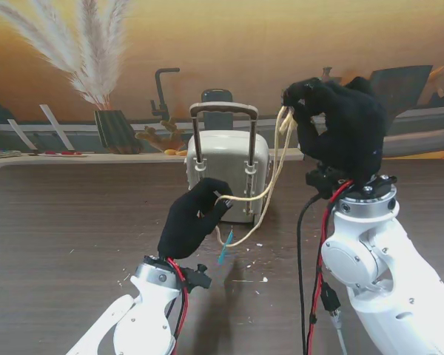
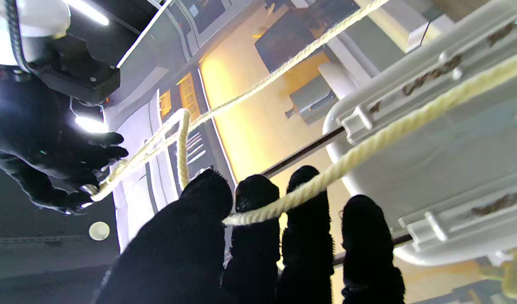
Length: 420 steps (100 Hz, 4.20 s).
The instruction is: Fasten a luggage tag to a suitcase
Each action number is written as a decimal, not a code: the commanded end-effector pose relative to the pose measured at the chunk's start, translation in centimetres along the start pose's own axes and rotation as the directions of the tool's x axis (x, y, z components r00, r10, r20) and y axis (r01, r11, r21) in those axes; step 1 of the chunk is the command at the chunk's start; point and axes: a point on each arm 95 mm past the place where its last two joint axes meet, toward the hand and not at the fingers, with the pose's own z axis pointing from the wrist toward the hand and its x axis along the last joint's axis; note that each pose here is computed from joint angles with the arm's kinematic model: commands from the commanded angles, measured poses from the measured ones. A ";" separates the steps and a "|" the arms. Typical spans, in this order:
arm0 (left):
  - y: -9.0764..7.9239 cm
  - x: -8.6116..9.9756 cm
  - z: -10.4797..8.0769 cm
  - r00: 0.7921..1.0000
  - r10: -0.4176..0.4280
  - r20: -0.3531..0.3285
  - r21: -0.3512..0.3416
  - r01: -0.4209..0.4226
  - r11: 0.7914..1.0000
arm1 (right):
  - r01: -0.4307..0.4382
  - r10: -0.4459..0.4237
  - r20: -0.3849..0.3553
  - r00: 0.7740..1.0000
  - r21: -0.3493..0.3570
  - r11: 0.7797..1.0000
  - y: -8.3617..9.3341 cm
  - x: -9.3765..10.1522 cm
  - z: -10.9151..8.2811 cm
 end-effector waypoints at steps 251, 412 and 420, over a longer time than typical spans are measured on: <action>-7.0 5.1 8.4 0.985 0.173 -0.021 0.219 -0.164 0.962 | 0.311 -0.330 0.009 0.944 0.305 0.900 -14.0 -4.2 15.4; -6.1 6.2 8.5 0.992 0.113 -0.056 0.239 -0.096 0.966 | -0.002 -0.089 0.214 0.973 0.395 0.919 -4.0 -1.3 -1.3; -6.0 6.3 8.4 0.993 0.103 -0.059 0.239 -0.086 0.967 | -0.033 -0.073 0.242 0.968 0.405 0.914 -4.5 -1.1 -2.3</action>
